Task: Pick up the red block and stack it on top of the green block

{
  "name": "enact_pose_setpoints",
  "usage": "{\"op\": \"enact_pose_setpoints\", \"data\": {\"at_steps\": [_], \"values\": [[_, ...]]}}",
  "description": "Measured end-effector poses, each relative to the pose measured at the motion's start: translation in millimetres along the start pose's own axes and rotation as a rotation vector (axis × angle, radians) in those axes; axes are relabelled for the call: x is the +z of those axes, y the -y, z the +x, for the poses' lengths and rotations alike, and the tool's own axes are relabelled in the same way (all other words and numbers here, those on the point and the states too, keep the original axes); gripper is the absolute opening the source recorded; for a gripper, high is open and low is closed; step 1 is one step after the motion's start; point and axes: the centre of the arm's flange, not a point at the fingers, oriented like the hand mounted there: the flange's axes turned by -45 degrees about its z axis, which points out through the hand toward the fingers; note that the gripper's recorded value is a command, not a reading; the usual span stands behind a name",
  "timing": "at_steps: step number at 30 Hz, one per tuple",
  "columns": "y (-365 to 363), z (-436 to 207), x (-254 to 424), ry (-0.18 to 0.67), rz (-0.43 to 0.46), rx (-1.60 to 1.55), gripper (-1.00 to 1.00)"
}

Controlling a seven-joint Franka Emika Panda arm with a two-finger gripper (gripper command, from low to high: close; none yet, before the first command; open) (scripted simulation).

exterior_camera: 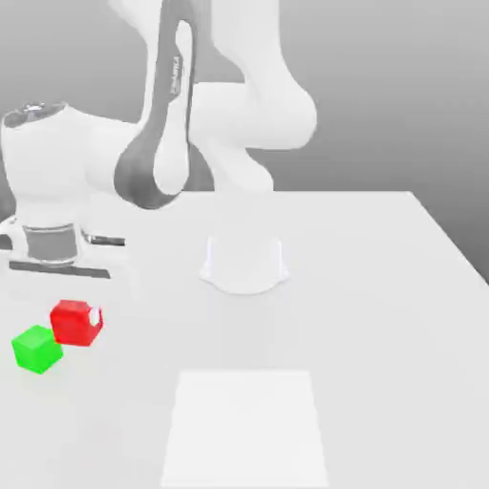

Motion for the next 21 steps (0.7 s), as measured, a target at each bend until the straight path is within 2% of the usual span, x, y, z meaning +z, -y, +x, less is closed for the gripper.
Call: {"op": "enact_pose_setpoints", "data": {"at_steps": [4,7,13,14,21], "values": [[-65.0,-31.6,0.5,-0.005,-0.002,0.136,-1.0],[-35.7,-6.0,12.9,-0.008,-0.002,0.043,-1.0],[-34.5,-7.4,49.4,-0.004,-0.001,0.042,-1.0],[-34.2,-8.7,56.1,-0.002,-0.001,0.043,1.0],[-34.2,-8.9,57.4,-0.002,-0.001,0.043,1.0]]}}
